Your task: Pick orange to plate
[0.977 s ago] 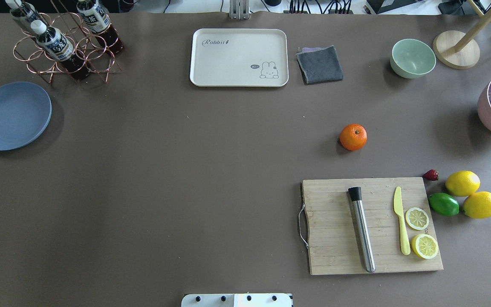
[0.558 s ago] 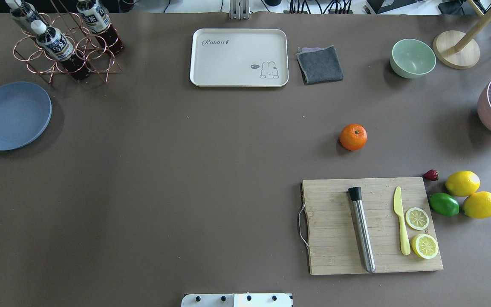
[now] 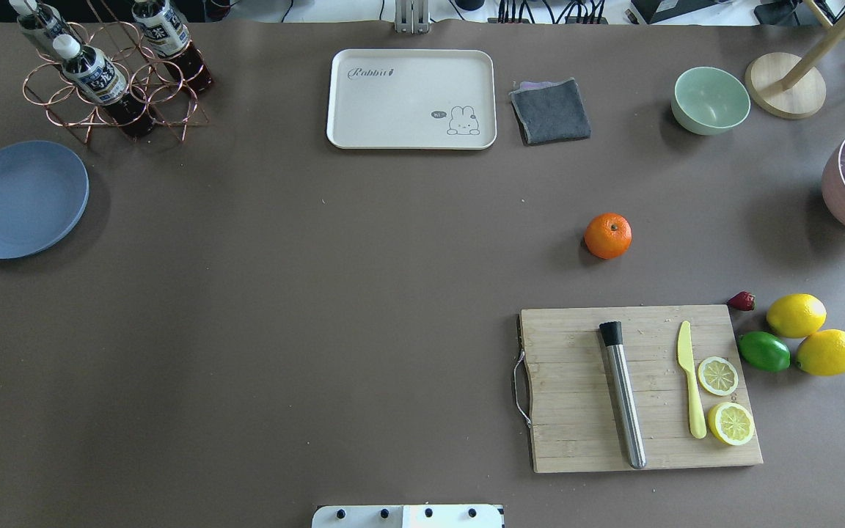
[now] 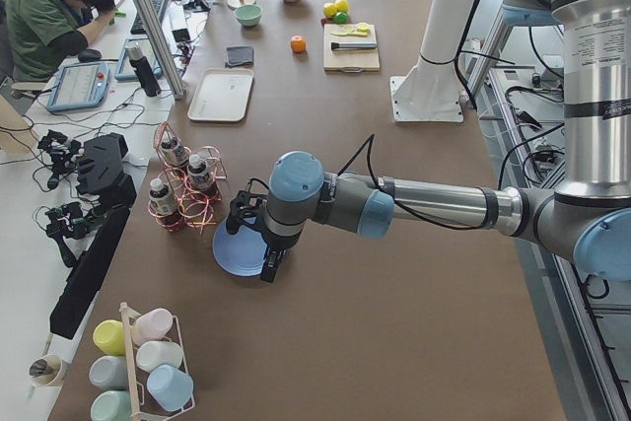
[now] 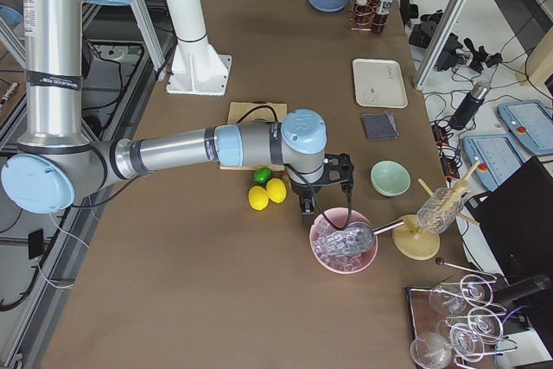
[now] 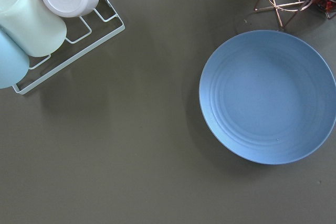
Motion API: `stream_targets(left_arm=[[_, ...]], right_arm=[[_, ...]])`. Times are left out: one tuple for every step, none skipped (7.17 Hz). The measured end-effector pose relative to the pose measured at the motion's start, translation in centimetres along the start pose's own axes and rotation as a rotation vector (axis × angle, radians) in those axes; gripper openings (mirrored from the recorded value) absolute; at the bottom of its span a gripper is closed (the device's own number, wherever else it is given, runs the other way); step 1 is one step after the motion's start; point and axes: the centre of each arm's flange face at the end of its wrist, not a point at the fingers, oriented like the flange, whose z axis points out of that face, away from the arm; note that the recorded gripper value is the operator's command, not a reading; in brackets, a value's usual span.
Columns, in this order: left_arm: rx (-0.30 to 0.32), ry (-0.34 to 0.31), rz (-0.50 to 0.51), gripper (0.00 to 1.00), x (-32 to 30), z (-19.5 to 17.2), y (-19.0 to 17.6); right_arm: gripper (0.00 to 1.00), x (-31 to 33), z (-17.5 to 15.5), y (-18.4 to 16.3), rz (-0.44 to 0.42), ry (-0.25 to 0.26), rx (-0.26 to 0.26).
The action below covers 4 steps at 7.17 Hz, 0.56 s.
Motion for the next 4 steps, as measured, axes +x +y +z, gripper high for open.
stream_targets(left_arm=[[0.005, 0.002, 0.01, 0.98, 0.1, 0.2, -0.5], [0.005, 0.004, 0.013, 0.98, -0.1, 0.6, -0.9], [0.004, 0.006, 0.013, 0.98, -0.4, 1.0, -1.5], [-0.002, 0.008, 0.008, 0.98, -0.9, 1.5, -1.9]], right_arm=[[1.0, 0.0, 0.0, -0.1, -0.001, 0.0, 0.0], [1.0, 0.0, 0.0, -0.4, -0.001, 0.001, 0.0], [1.0, 0.0, 0.0, -0.6, 0.0, 0.001, 0.002], [1.0, -0.2, -0.2, -0.9, 0.002, 0.001, 0.005]])
